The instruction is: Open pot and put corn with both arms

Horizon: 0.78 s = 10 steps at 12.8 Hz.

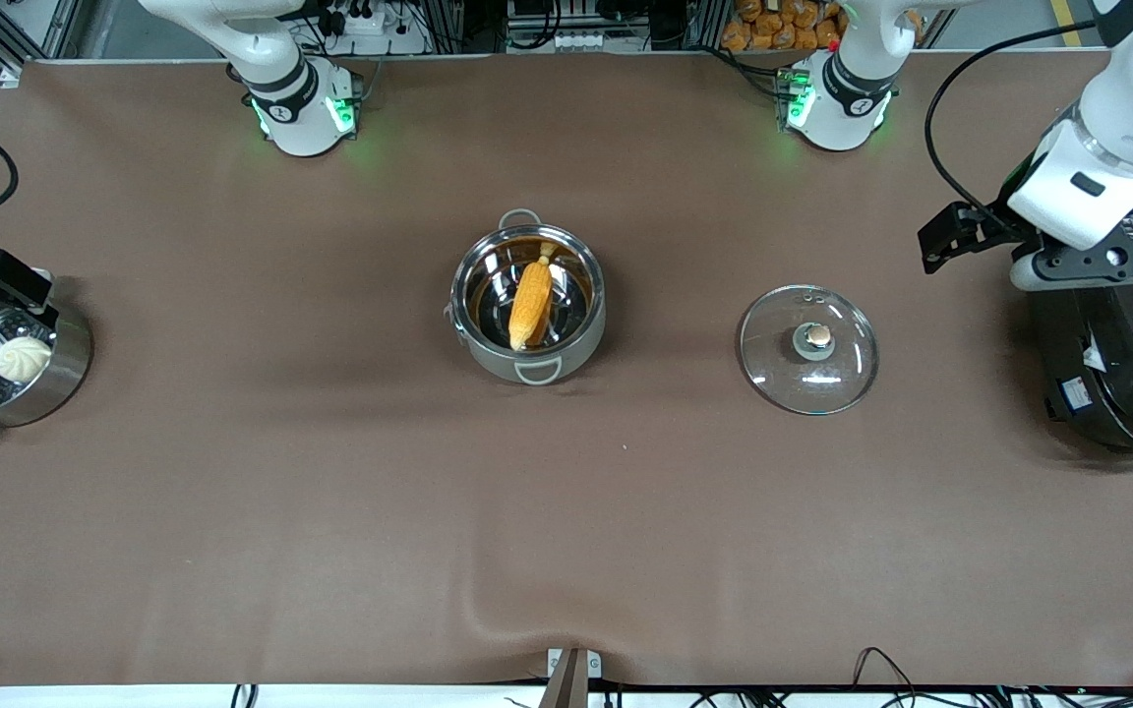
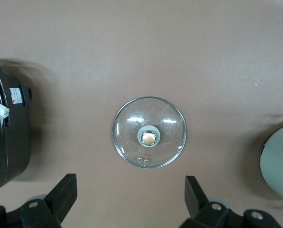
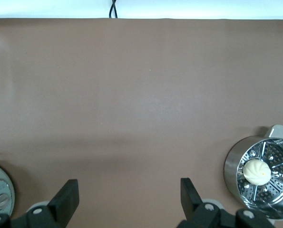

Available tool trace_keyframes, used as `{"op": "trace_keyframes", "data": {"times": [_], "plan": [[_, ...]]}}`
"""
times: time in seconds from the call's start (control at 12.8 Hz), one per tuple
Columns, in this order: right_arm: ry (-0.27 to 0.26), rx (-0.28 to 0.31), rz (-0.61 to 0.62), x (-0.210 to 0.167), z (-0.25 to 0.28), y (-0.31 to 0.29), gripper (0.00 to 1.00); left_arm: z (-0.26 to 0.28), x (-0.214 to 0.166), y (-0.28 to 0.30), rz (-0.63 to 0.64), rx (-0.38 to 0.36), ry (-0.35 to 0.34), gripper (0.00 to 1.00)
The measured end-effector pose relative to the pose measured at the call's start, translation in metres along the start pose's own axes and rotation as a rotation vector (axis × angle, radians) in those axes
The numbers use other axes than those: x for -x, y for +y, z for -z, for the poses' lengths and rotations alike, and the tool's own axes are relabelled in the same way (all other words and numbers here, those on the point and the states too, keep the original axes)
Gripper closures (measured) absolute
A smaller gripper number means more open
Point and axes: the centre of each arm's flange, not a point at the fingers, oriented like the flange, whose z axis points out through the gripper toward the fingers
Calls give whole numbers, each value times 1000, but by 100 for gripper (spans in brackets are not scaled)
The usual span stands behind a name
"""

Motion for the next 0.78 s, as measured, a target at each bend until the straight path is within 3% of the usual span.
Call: {"op": "trace_keyframes", "data": {"times": [0.78], "plan": [[14, -13, -36, -1, -15, -17, 5, -1, 4, -11, -86, -6, -4, 0]]}}
